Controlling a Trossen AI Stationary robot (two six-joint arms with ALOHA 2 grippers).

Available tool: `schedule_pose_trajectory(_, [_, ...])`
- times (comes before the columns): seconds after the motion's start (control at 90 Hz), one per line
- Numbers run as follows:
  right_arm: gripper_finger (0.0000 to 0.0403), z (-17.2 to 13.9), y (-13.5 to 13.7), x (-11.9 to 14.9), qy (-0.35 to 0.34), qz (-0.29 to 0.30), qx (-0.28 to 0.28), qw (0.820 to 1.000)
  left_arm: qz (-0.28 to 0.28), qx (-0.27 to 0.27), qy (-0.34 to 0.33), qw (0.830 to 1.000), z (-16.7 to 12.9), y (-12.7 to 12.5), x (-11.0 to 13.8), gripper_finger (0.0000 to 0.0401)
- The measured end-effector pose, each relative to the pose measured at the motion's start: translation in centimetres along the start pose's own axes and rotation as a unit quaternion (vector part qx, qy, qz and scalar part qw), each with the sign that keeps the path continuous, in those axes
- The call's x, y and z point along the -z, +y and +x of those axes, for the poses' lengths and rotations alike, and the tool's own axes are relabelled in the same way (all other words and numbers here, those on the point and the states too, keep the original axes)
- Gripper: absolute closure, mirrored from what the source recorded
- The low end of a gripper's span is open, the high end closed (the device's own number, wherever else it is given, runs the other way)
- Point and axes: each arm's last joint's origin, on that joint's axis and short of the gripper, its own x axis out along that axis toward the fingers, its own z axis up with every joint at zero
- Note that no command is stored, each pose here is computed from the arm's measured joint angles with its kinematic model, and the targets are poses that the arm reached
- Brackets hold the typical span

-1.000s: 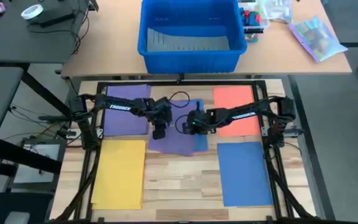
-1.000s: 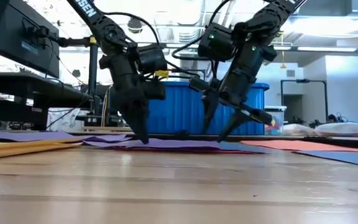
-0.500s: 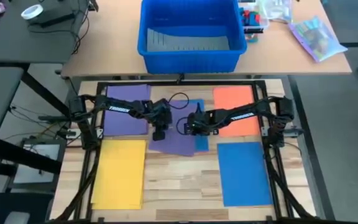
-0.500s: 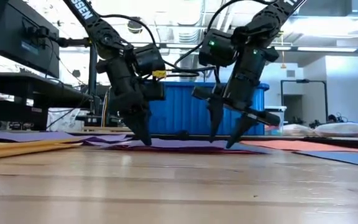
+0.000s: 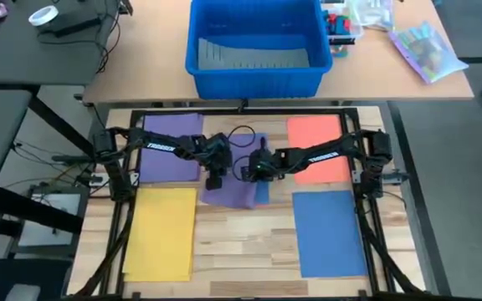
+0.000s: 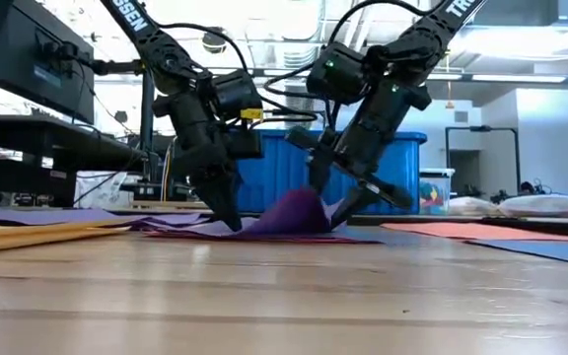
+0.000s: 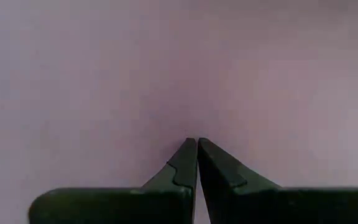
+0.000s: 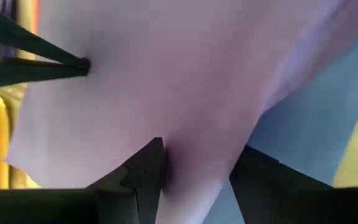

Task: Organize paper
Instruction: Stack the purple colored paper on top of the other purple colored papers

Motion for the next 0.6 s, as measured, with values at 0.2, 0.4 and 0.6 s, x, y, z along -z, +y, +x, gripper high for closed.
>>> schedule_pose_trajectory(0.2, [0.0243, -2.0, 1.8, -0.5, -0.021, -0.038, -0.075, 0.996, -0.001, 0.0, 0.0, 1.0, 0.0, 0.0, 0.0, 0.0401])
schedule_pose_trajectory(0.4, [0.0243, -1.9, 2.0, -0.7, -0.029, -0.052, -0.08, 0.995, 0.0, 0.0, 0.0, 1.0, 0.0, 0.0, 0.0, 0.0401])
schedule_pose_trajectory(0.6, [0.0243, -0.1, 0.8, -1.0, -0.025, 0.0, -0.047, 0.999, 0.0, 0.0, -0.001, 1.0, 0.0, 0.0, 0.0, 0.0401])
